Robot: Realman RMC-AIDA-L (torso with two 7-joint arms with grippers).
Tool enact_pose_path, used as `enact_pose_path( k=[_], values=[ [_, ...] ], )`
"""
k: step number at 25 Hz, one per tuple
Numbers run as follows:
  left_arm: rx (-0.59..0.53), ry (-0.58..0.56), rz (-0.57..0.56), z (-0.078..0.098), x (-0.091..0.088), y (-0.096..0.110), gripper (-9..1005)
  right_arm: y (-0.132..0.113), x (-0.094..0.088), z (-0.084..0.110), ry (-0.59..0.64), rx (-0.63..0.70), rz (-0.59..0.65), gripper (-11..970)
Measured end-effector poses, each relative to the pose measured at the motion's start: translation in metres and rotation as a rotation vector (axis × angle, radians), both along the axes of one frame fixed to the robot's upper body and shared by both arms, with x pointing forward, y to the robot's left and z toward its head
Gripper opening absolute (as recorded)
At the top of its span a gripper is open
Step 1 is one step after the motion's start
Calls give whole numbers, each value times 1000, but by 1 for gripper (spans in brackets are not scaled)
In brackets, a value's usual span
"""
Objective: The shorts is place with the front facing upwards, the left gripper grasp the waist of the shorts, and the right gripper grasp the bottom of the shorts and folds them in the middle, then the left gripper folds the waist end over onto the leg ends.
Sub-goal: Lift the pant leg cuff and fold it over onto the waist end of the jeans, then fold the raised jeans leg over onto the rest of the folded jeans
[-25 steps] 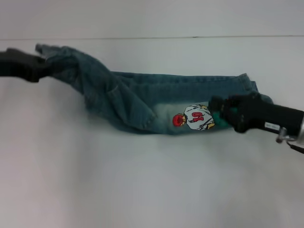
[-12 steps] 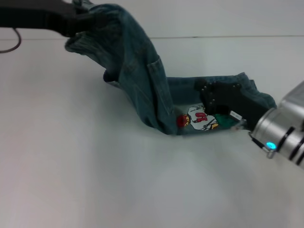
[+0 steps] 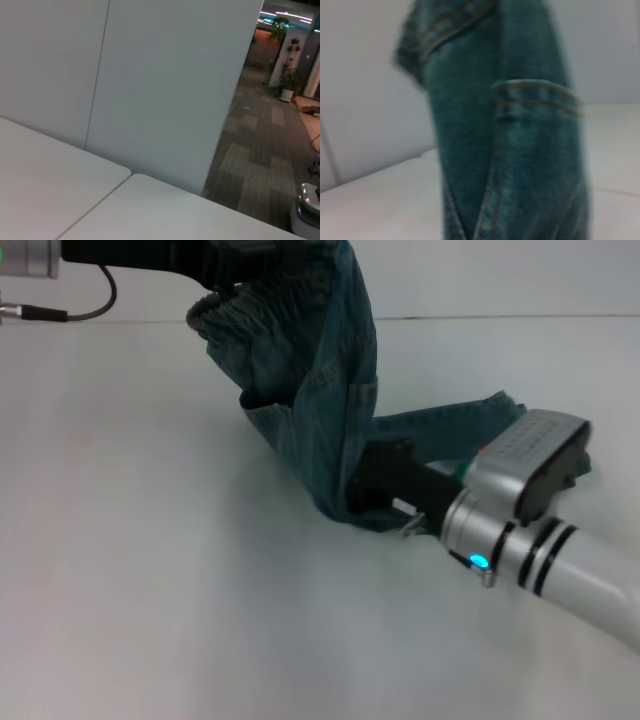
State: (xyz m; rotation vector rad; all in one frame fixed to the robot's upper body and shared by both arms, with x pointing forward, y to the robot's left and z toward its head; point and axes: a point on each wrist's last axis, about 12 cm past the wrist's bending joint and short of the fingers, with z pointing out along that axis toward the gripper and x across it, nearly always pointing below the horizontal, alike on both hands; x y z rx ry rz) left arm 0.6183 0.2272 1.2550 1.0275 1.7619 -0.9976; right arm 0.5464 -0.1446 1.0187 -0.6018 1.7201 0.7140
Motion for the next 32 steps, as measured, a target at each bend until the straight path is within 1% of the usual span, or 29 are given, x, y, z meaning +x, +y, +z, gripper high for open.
enact_pose_path(
  k=[6, 10, 13, 16, 20, 24, 29, 32],
  values=[
    [2, -6, -16, 2, 2, -7, 39, 29, -1, 4, 56, -23, 125, 11],
    [-1, 0, -17, 0, 3, -9, 39, 43, 0, 8, 80, -21, 171, 14],
    [-2, 15, -18, -4, 4, -8, 39, 48, -1, 9, 106, -22, 198, 16],
    [2, 28, -21, -8, 5, -8, 40, 47, -2, 6, 146, -31, 210, 18],
    [0, 37, -22, -15, 5, -8, 40, 33, -6, -3, 175, -31, 170, 20],
    [-8, 50, -24, -21, 6, -10, 41, 11, -3, -6, 173, -19, 109, 23],
    [0, 65, -54, -29, 6, -23, 41, -31, 8, -3, 171, 60, -13, 26],
    [30, 68, -81, -35, 6, -38, 41, -63, 15, 1, 141, 109, -133, 28]
  ],
)
